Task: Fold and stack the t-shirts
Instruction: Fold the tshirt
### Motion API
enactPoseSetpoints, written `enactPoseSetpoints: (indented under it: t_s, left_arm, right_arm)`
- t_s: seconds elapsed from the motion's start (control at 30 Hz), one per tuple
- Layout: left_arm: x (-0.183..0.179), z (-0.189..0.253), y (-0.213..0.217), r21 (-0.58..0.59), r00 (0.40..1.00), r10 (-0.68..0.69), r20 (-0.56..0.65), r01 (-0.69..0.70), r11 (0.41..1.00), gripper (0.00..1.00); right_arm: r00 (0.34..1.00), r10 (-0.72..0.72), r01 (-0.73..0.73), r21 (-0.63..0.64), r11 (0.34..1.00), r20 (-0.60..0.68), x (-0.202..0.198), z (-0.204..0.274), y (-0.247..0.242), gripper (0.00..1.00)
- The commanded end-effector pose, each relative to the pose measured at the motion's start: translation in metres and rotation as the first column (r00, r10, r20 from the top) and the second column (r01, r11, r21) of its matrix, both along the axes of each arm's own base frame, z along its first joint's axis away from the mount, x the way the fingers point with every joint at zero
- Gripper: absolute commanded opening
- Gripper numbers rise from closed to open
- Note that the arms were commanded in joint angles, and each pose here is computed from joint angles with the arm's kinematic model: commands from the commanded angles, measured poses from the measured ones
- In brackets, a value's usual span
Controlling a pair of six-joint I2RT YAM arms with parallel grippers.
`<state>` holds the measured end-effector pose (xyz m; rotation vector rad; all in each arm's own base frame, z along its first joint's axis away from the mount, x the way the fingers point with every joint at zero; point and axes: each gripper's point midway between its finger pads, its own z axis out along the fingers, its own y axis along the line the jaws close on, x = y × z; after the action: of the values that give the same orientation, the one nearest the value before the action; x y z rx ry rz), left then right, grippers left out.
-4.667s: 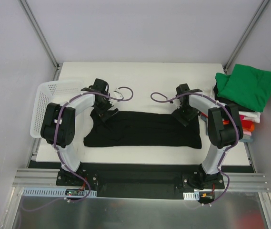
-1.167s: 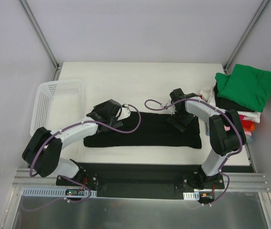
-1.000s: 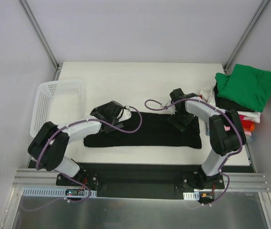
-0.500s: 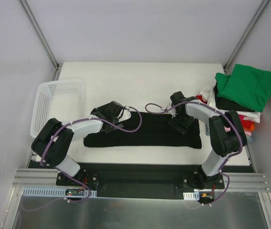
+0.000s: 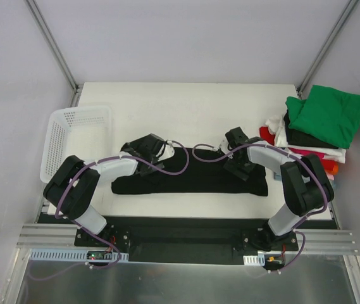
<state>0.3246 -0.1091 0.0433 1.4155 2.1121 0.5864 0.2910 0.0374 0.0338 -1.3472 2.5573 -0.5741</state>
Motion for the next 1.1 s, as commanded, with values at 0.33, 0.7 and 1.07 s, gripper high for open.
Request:
enactPoseSetpoints:
  t_s: [0.33,0.7,1.07]
  left_arm:
    - [0.018,-0.006,0.000,-0.001,1.000,0.029,-0.007,-0.029,1.000,0.99]
    - [0.066,-0.002,-0.002,-0.052,0.997,0.073,0.020,-0.072,0.996,0.99]
    - [0.129,0.012,-0.004,-0.085,0.992,0.098,0.075,-0.092,0.992,0.99]
  right_arm:
    - [0.997,0.070,-0.069,-0.031,0.997,0.029,-0.004,-0.006,0.015,0.96]
    - [0.987,0.160,-0.160,0.009,0.987,0.012,-0.023,-0.010,0.035,0.96]
    - [0.961,0.276,-0.277,0.035,0.960,0.023,-0.030,-0.008,0.066,0.96]
